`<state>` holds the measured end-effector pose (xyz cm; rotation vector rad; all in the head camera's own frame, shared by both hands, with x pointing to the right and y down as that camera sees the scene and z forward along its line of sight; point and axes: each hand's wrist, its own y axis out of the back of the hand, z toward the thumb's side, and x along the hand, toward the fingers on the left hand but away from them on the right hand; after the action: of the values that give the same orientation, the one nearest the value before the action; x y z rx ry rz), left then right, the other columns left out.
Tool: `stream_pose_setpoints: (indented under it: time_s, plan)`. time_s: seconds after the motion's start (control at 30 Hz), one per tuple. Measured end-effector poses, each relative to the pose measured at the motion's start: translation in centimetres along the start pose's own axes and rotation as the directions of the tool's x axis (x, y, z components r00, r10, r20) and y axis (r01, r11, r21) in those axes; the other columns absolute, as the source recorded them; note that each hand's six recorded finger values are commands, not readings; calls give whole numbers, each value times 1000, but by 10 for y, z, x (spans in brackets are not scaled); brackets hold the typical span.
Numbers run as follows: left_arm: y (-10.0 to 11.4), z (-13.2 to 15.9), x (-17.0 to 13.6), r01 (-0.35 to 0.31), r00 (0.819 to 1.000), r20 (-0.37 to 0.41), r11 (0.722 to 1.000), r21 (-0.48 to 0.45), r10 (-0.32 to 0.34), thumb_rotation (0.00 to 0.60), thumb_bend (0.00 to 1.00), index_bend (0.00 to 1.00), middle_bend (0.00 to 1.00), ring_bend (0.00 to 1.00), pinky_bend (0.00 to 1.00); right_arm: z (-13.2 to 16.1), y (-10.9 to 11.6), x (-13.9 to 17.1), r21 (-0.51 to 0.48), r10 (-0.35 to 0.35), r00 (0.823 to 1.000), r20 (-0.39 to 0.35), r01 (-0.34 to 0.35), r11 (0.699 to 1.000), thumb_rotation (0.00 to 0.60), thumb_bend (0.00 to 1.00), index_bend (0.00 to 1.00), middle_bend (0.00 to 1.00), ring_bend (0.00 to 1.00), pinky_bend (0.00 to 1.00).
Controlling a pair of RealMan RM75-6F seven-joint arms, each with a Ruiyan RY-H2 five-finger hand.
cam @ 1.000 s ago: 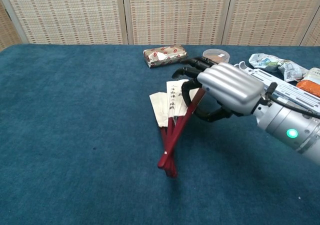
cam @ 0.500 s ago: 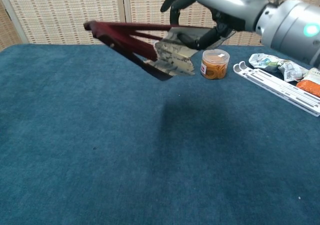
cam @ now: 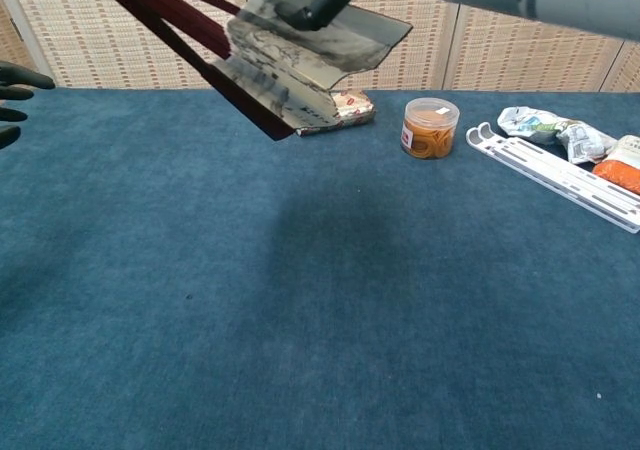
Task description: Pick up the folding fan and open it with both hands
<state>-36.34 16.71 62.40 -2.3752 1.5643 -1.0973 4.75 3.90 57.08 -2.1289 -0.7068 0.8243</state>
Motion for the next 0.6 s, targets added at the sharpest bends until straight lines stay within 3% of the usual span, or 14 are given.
stream_pose_setpoints:
  time_s: [0.23, 0.6]
  plan:
    - [-11, 8, 16, -23, 1000, -22, 993, -118, 21, 600, 414, 275, 62, 0, 91, 25, -7, -27, -42, -14, 1000, 23, 15, 999, 600, 652, 705, 159, 0, 0]
    - [-25, 29, 21, -71, 996, 29, 969, -239, 80, 600, 413, 282, 54, 0, 86, 36, -18, -52, -54, -75, 994, 82, 79, 995, 600, 652, 705, 159, 0, 0]
